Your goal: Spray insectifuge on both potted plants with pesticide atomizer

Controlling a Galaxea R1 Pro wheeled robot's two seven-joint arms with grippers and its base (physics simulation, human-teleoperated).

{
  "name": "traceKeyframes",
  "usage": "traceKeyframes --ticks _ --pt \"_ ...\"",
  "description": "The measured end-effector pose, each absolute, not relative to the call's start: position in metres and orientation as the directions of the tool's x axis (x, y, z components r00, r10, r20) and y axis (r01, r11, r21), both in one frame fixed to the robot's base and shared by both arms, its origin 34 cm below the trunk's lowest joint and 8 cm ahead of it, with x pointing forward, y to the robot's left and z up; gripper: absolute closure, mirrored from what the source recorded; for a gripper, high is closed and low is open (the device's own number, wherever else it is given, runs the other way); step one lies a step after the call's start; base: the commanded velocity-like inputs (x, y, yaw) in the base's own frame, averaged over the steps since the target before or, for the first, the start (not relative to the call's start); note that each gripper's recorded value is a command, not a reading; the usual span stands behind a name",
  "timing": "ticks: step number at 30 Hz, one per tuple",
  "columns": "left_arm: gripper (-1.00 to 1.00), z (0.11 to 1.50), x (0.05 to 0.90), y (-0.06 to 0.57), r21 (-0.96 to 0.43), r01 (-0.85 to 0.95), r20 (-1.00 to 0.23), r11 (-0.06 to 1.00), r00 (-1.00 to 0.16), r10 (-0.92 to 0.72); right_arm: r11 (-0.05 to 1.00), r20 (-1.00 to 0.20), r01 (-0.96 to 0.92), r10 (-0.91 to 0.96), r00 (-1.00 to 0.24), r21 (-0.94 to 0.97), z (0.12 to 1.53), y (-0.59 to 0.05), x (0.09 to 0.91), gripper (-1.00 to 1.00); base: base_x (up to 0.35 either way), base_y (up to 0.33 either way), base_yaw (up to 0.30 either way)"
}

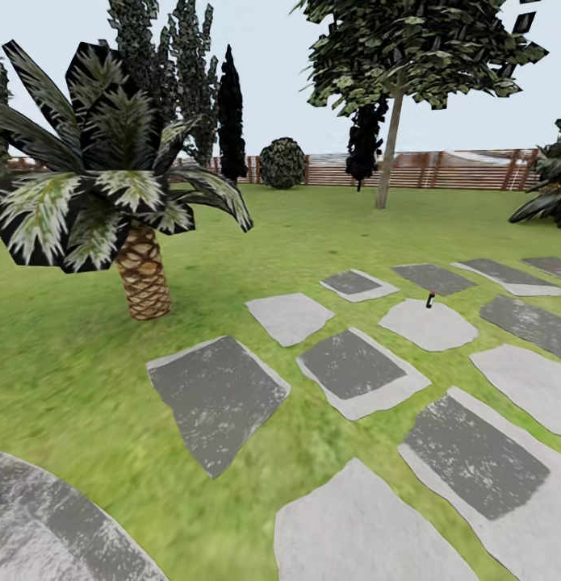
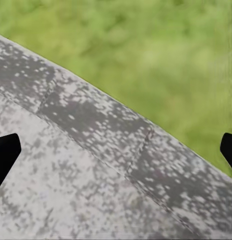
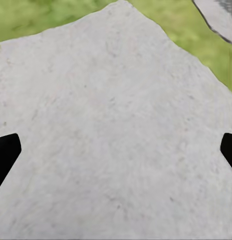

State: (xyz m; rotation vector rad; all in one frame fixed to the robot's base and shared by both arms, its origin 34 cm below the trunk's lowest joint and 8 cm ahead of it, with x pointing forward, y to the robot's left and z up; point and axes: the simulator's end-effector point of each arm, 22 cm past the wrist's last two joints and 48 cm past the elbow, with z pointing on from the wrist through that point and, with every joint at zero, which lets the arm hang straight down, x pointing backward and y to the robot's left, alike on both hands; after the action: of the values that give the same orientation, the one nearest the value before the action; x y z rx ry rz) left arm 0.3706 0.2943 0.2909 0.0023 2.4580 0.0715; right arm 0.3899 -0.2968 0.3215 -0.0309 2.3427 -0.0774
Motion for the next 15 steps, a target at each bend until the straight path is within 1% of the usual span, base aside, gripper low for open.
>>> traceKeyframes --ticks 9,15 --pt "-1.0 0.2897 0.3687 0.3001 0.06 -0.018 -0.626 0.998 -0.78 0.023 0.998 -0.71 0.001 -0.046 -0.702 -0.066 0.3199 -0.2969 0.3881 -1.0 0.318 -0.115 -0.272" --pt "-1.0 0.2888 0.3674 0.3011 0.061 -0.018 -0.623 0.998 -0.782 0.024 0.998 -0.707 0.001 -0.046 -0.705 -0.066 0.3187 -0.2969 0.3869 -1.0 0.336 -0.021 -0.272"
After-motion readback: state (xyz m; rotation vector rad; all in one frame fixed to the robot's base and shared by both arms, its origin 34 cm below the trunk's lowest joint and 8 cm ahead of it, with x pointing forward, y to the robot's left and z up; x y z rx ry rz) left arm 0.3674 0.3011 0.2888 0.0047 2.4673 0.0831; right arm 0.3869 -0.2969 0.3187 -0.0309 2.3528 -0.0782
